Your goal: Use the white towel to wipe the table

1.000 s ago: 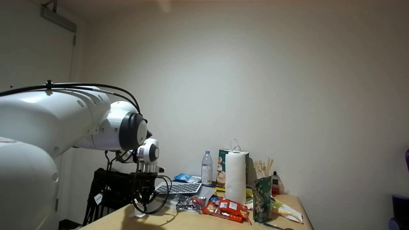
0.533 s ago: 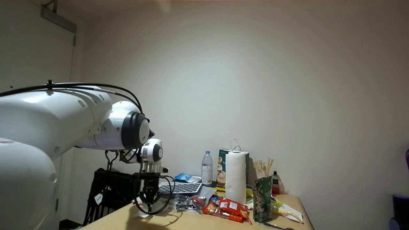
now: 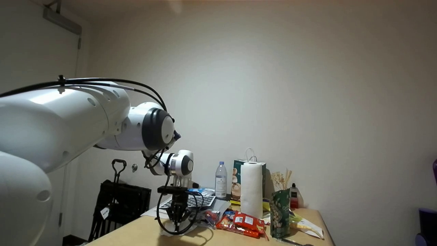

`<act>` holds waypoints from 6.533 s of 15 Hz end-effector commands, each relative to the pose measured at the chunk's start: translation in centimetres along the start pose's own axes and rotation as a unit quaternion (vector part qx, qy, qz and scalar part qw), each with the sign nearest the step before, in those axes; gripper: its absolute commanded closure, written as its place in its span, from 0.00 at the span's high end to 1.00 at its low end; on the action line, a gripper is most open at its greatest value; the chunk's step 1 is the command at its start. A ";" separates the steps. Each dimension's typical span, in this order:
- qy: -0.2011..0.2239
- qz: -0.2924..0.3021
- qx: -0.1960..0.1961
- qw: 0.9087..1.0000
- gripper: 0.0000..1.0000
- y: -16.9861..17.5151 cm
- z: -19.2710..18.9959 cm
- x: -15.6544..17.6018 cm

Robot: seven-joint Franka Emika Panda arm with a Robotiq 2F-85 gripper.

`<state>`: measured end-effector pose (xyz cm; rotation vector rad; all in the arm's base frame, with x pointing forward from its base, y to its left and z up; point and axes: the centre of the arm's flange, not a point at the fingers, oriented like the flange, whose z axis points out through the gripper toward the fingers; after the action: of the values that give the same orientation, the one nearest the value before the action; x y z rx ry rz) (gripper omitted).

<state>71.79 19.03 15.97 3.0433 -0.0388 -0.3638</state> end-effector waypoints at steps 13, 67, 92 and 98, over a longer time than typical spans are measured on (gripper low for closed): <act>-0.022 0.161 0.032 0.986 0.02 12.3 0.9 1.5; -0.152 0.351 0.027 0.923 0.00 21.1 5.6 -2.7; 0.002 0.392 -0.017 0.920 0.78 17.4 -2.7 -1.1; 0.070 0.365 -0.020 0.928 1.00 15.1 -6.9 -4.0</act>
<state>73.10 4.06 22.53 2.7316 -1.1126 -0.1695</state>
